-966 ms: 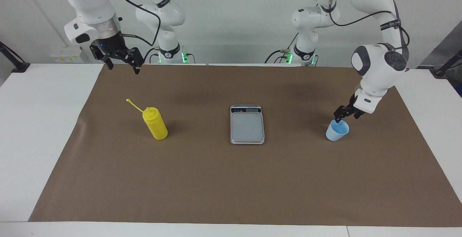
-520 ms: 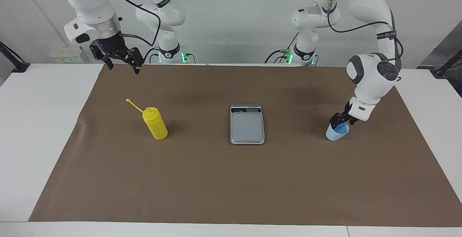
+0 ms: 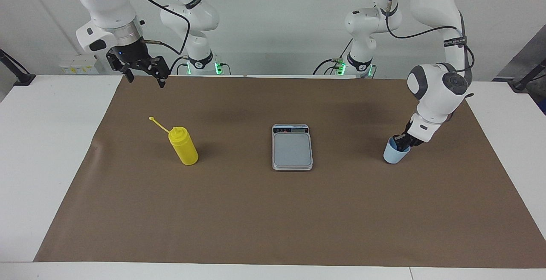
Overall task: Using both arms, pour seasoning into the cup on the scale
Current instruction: 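Reach the left gripper to the blue cup and grasp it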
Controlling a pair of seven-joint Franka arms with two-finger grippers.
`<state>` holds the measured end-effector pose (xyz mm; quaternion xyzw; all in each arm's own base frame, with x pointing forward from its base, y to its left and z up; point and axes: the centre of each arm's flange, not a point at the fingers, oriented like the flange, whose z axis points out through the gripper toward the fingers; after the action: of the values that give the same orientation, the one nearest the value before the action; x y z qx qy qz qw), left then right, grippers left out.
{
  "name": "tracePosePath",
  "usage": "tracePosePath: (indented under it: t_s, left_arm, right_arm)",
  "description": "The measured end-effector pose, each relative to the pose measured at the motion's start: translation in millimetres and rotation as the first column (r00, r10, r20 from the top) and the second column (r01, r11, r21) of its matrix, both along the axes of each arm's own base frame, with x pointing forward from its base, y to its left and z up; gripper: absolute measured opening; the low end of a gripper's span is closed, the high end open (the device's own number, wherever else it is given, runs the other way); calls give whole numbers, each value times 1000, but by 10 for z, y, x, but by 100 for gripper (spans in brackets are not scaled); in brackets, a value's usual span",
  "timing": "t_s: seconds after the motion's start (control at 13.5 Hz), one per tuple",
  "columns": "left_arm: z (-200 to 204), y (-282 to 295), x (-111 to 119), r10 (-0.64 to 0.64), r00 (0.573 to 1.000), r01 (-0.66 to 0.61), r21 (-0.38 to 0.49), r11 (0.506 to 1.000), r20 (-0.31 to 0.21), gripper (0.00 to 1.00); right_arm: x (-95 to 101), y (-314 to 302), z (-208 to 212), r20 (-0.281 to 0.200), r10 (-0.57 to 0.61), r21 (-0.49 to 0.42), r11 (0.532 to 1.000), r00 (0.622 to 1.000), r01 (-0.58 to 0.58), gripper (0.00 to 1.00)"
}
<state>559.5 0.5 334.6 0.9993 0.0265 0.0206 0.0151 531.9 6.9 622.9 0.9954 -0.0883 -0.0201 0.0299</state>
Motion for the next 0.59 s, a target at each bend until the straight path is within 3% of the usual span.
tracePosePath:
  t_s: [0.15,0.37,0.59]
  left_arm:
    - [97,19,45,-34,999,34,1,999,-8,6]
    - [581,61,241,-71,997,71,-1,997,-32,5]
    - [989,-5,316,-93,992,92,-8,996,-83,5]
  right_arm:
    - [0,0,0,0,0,0,1000,1000,0,100]
    - [0,0,0,0,0,0,1000,1000,0,100]
    - [0,0,0,0,0,0,1000,1000,0,100]
